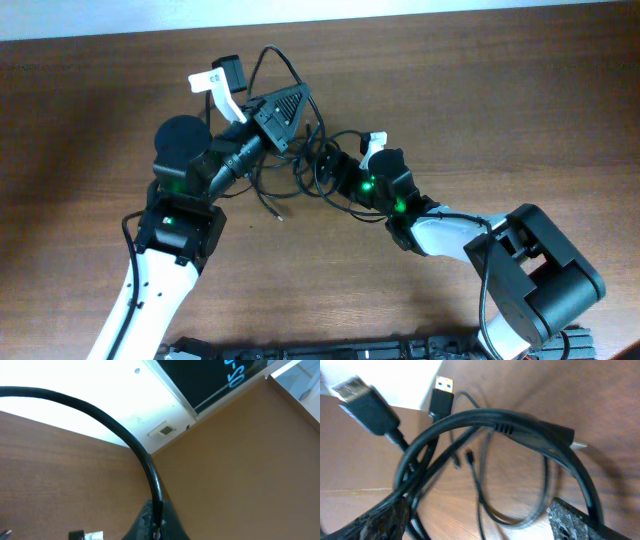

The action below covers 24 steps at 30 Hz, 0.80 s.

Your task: Untangle cables

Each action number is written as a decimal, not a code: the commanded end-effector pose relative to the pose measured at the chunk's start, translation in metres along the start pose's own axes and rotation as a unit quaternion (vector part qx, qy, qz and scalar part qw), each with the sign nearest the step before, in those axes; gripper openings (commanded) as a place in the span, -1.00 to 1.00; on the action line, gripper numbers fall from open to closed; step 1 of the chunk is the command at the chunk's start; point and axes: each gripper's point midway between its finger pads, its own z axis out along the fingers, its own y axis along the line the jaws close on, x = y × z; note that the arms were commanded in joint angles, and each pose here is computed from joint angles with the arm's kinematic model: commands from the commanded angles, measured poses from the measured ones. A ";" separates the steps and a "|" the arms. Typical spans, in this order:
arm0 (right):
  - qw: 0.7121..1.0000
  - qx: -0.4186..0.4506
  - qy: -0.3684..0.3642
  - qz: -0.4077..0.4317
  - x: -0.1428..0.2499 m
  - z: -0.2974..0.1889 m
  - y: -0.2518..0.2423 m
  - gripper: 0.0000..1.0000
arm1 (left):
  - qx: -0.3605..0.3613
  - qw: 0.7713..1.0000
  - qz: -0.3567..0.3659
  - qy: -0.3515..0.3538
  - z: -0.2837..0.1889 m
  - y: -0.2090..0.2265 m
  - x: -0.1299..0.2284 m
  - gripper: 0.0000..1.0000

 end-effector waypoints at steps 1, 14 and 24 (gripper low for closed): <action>1.000 -0.027 0.006 -0.011 0.008 0.006 0.021 0.80 | 0.034 0.999 0.008 -0.010 -0.006 -0.022 -0.009 -1.00; 0.992 0.093 0.016 -0.083 -0.040 -0.007 -0.038 -0.92 | 0.033 0.994 -0.008 -0.108 -0.049 -0.028 -0.067 -1.00; 0.978 0.205 -0.008 0.034 -0.138 -0.174 -0.181 -0.91 | -0.186 0.957 0.037 -0.219 -0.134 0.062 -0.121 -1.00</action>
